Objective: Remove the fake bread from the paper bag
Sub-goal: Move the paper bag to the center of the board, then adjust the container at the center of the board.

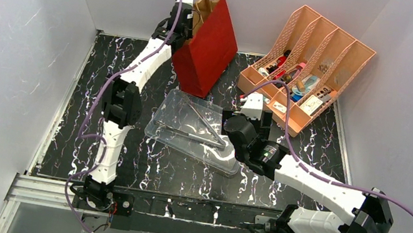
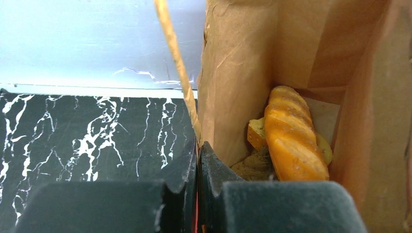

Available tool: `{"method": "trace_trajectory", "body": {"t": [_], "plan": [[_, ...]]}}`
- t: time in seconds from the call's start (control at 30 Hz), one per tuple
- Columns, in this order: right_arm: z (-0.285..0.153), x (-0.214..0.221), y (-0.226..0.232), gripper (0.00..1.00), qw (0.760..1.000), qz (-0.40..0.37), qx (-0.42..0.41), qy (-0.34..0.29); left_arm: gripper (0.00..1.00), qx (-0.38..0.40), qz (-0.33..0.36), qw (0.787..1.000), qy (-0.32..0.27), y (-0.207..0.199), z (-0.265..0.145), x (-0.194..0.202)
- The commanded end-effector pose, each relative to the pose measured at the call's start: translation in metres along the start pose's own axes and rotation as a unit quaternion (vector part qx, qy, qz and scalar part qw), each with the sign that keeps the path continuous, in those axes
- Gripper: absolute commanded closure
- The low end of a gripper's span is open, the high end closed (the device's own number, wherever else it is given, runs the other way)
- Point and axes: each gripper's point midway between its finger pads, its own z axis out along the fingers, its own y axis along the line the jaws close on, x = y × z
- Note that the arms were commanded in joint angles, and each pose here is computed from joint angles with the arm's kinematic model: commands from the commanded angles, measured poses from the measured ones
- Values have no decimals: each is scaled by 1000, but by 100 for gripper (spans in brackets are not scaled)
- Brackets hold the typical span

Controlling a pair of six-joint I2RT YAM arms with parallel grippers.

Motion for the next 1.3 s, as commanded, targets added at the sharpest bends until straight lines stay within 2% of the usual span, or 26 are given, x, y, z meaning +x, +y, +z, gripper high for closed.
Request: {"method": "trace_trajectory", "body": {"t": [0.0,0.2,0.57,0.77,1.0,1.13,1.27], "plan": [[-3,-13,1,8,999,25,-17,-22,100,-78,-18,993,-85,48,-37,-67],[-3,-13,5,8,999,22,-25,-22,100,-118,-22,980,-158,81,-61,-109],[-3,-13,10,8,999,28,-36,-21,100,-173,-38,964,-197,126,-84,-128],[-2,-8,23,9,998,15,-64,-8,100,-229,-40,953,-193,166,-110,-123],[13,6,49,8,995,-35,-97,1,100,-267,-58,948,-165,217,-156,-100],[31,9,64,6,994,-63,-92,-5,100,-277,-77,948,-140,236,-182,-81],[67,15,68,5,991,-94,-91,8,100,-263,-108,952,-118,243,-204,-65]]}}
